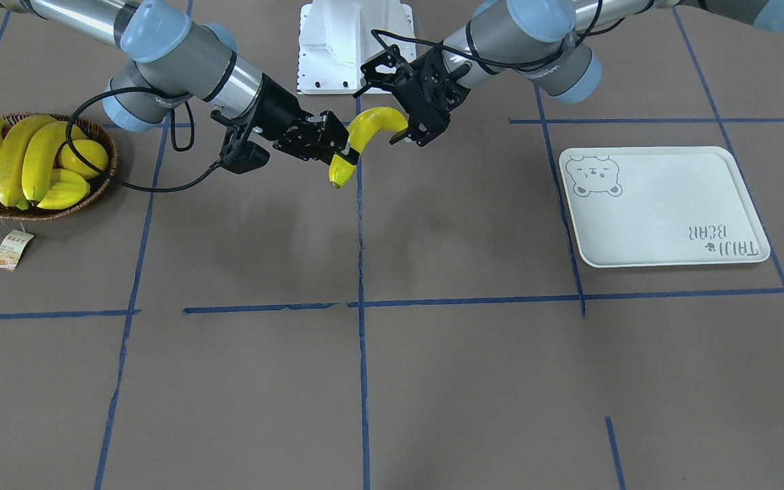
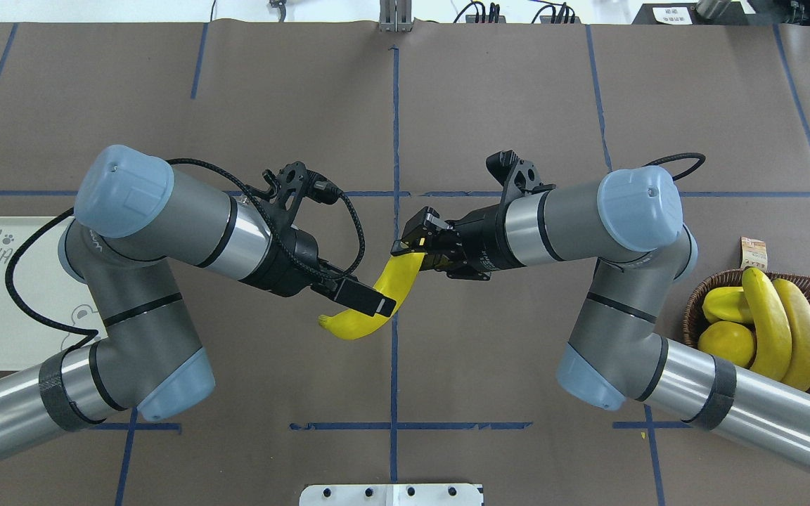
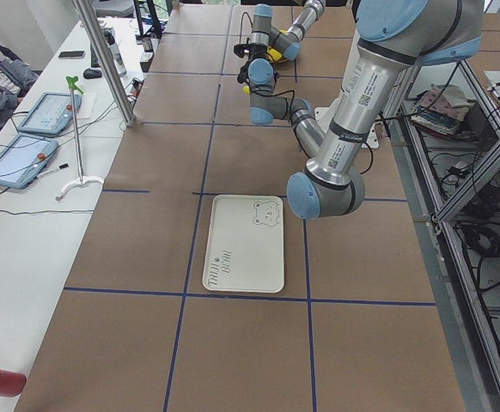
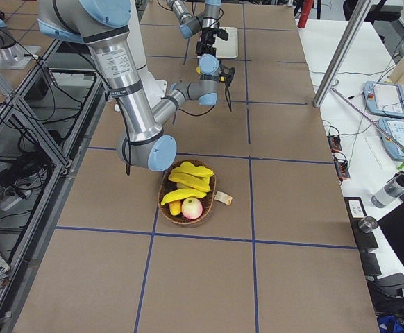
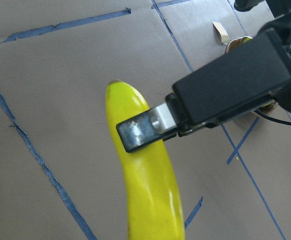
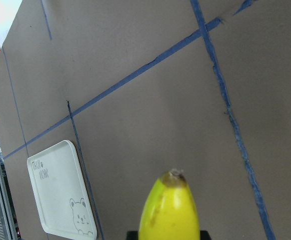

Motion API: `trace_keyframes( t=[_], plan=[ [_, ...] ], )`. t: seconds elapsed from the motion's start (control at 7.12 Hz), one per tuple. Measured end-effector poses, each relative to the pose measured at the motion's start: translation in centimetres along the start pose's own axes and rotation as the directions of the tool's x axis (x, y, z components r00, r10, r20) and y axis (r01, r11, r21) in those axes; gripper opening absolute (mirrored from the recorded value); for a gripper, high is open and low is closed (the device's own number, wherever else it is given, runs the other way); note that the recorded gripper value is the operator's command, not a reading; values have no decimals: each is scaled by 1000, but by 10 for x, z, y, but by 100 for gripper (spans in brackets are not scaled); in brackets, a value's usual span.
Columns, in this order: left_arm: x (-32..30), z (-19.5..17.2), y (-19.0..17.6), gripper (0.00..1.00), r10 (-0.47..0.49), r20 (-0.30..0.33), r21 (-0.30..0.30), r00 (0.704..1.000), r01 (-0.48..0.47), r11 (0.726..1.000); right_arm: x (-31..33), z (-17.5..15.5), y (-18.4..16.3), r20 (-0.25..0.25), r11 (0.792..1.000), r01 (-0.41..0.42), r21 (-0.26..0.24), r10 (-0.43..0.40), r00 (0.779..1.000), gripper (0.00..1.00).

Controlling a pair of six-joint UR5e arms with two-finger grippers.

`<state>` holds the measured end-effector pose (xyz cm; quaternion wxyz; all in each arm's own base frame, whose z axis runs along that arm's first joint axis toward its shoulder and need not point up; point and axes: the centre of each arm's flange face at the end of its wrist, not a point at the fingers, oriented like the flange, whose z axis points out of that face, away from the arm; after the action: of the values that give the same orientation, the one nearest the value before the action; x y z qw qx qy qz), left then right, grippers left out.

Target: Transfer all bananas from basket to plate

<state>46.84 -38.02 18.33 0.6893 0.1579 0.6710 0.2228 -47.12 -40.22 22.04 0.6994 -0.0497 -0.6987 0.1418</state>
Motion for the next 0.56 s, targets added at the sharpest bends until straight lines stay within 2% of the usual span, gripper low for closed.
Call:
trace_keyframes(
  t=[0.28, 0.56],
  plan=[
    [2, 11, 7, 97, -2, -6, -19, 1000, 1, 1000, -5, 0, 1, 10, 1000, -11, 4, 11, 1000, 7],
    [6, 17, 12, 60, -1, -11, -30, 1000, 1, 1000, -7, 0, 0, 18, 1000, -16, 19, 16, 1000, 7]
  ],
)
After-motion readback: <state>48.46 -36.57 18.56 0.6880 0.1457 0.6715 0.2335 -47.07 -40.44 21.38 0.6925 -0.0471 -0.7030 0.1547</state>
